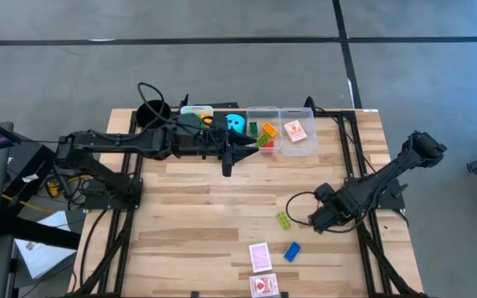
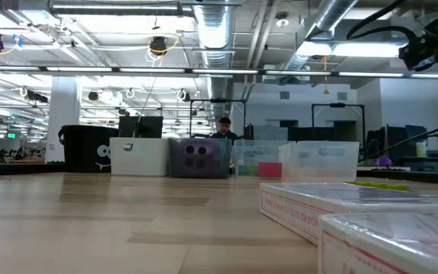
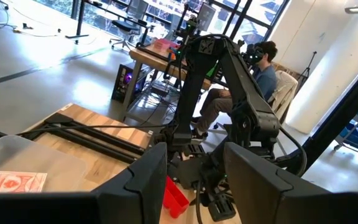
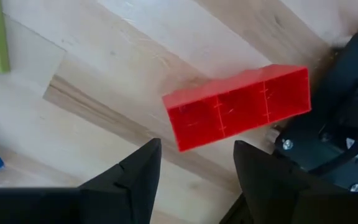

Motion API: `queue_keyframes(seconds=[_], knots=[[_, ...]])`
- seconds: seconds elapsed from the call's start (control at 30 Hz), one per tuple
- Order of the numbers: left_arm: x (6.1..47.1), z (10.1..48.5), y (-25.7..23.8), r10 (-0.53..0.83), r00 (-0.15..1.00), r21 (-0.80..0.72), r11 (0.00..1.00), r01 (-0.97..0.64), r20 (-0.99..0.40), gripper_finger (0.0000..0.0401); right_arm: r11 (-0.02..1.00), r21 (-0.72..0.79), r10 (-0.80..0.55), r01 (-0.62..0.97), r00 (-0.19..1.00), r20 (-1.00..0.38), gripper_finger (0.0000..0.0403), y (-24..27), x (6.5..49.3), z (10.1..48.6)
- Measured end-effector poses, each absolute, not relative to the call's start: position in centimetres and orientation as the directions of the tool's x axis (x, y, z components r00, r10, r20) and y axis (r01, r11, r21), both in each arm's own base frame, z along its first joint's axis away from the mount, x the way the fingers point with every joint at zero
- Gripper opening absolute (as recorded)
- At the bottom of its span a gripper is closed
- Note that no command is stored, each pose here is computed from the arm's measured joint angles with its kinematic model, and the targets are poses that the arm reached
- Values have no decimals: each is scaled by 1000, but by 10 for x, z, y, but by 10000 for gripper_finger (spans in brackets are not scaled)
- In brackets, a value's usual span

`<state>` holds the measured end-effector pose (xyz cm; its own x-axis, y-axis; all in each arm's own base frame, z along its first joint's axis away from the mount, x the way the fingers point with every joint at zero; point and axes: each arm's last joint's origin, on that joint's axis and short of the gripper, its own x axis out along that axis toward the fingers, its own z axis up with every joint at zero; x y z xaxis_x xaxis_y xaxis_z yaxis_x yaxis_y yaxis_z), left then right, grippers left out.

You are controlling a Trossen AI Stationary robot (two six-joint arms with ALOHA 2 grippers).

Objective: Pick & Place Toys
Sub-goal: Put the big red 3-stud game piece into the white bin

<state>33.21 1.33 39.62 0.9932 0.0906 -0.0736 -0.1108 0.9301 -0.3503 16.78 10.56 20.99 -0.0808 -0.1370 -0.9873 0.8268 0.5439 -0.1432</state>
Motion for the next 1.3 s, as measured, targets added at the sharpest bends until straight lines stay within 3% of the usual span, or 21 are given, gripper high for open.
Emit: queue_keyframes(seconds=[0.17,0.53,0.67,1.3], knots=[[332,396,13,90,993,-354,929,-111,-73,155,580,-151,-141,800,-85,-986,187,101,170,209],[332,396,13,90,993,-366,924,-111,-73,155,565,-213,-124,797,-173,-977,120,88,162,185],[332,396,13,90,993,-367,924,-111,-73,155,602,-186,-109,777,-150,-983,106,89,164,183],[332,396,13,90,993,-367,924,-111,-74,155,633,-114,-115,765,-53,-992,98,91,170,177]])
